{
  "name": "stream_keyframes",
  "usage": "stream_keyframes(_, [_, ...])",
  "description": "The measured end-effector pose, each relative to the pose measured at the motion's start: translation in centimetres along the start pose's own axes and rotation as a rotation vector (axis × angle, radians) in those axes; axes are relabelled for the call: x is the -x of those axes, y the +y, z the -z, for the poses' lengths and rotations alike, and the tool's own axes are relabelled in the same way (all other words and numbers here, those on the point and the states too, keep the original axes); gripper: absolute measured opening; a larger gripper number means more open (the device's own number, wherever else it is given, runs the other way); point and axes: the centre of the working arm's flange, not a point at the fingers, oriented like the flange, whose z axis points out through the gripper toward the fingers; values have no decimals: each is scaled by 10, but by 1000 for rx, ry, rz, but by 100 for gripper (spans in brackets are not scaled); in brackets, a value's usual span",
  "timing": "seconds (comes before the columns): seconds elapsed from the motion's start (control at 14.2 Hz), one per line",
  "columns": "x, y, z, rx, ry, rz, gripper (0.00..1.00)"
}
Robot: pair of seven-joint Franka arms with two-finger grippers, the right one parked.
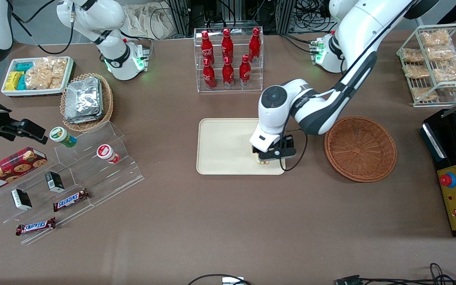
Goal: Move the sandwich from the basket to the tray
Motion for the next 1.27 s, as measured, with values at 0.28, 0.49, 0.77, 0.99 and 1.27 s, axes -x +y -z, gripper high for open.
stream_keyframes(0.28, [-39, -21, 40, -25, 21, 91, 100])
stream_keyframes(0.49, [-65, -40, 57, -39, 8, 157, 100])
stream_keyframes(0.77, [-93, -79, 81, -21, -30, 191, 100])
stream_keyframes(0.99, [-102, -100, 92, -32, -36, 210, 100])
stream_keyframes(1.27, [-107, -116, 98, -27, -63, 173, 100])
